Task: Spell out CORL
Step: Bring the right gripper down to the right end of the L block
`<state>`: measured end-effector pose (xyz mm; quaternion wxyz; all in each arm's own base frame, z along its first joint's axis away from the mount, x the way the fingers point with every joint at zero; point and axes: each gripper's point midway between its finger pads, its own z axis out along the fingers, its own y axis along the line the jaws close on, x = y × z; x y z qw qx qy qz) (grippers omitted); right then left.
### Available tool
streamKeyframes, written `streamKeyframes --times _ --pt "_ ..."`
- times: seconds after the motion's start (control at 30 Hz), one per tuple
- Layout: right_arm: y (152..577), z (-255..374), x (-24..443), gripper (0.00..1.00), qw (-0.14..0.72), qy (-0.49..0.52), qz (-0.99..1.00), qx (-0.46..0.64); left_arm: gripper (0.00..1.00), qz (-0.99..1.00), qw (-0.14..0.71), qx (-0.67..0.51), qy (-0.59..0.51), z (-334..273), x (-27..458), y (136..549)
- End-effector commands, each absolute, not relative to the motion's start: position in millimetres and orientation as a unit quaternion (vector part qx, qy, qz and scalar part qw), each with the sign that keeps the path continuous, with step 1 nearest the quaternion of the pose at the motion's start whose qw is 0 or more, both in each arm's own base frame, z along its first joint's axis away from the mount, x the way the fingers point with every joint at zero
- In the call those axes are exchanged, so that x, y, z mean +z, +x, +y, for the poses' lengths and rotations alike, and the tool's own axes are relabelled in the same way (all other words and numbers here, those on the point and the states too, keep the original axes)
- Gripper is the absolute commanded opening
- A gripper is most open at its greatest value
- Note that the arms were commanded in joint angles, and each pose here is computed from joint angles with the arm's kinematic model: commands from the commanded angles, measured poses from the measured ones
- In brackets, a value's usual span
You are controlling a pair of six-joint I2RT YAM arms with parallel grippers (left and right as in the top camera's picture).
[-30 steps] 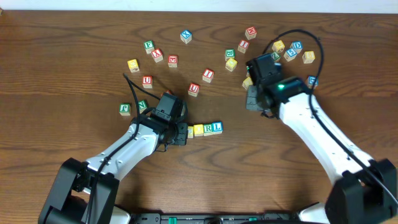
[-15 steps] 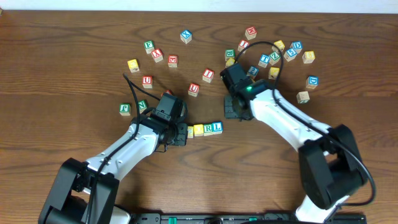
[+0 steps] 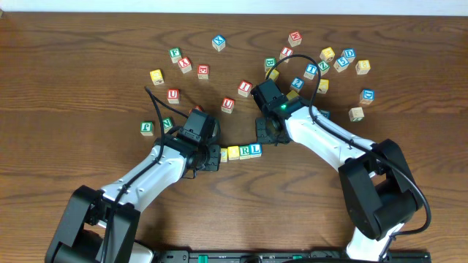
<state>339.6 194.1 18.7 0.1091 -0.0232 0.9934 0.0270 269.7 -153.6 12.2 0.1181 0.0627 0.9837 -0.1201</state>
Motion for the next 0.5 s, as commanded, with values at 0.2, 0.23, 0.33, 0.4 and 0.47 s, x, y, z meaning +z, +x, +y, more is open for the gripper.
streamKeyframes --times 0.2,0.23,0.33,0.4,0.47 --pt "324 209 14 0.01 0.094 -0.038 0.994 0.032 0.07 0.985 0.108 -0.123 0.054 -154 9 265" --pt "323 210 14 0.01 0.094 -0.036 0.994 0.032 0.07 0.985 0.108 -0.123 0.054 -154 9 265" --pt "323 211 14 0.01 0.093 -0.033 0.995 0.032 0.08 0.985 0.108 -0.123 0.054 -154 9 265" --pt "322 210 14 0.01 0.092 -0.033 0.995 0.031 0.07 0.985 0.108 -0.123 0.054 -154 9 265" --pt "320 209 14 0.01 0.088 -0.030 0.995 0.029 0.07 0.985 0.108 -0.123 0.054 -154 9 265"
